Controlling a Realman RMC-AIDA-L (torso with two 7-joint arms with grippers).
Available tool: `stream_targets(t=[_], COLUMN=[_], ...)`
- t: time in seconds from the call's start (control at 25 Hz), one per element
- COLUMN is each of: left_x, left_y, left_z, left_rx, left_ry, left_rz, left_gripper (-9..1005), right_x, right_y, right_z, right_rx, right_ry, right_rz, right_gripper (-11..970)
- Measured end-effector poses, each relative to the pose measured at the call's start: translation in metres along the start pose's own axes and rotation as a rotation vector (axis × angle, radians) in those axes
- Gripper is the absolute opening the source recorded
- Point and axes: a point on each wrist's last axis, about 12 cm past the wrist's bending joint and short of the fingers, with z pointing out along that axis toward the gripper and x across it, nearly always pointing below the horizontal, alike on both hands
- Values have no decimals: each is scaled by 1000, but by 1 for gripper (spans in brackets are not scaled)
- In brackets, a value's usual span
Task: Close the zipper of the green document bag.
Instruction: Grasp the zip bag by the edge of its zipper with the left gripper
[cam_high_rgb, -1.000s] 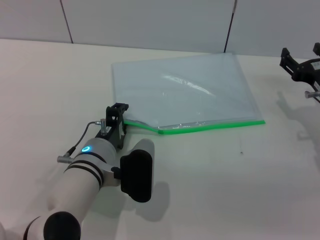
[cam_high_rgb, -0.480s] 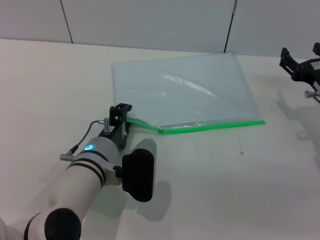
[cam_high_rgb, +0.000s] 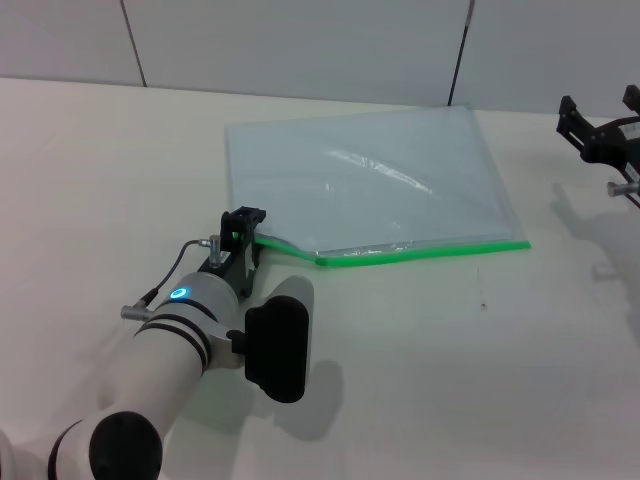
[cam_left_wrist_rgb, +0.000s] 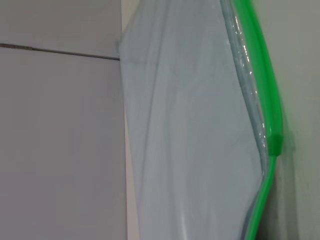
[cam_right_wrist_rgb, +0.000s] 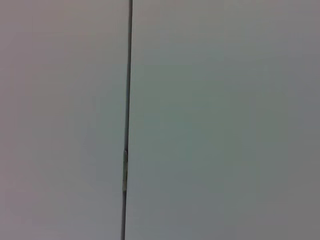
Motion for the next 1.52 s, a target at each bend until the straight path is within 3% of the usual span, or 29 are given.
stream_targets(t=[0.92,1.12,1.36,1.52], left_x=[-1,0,1,1], left_y=[5,6,7,7], left_z=[2,2,1,1], left_rx=[-15,-20,-34,-42], left_ry=[10,15,26,34], left_rz=[-20,-14,-24,-58], left_gripper=[370,195,58,63], right_x=[2,2,3,3], right_y=[1,7,14,21], right_z=[-1,-1,-2,-2], right_rx=[-12,-40,-78,-108], right_ry=[6,6,6,6], right_rz=[-11,-19,-35,-37], right_gripper=[862,861,861,861])
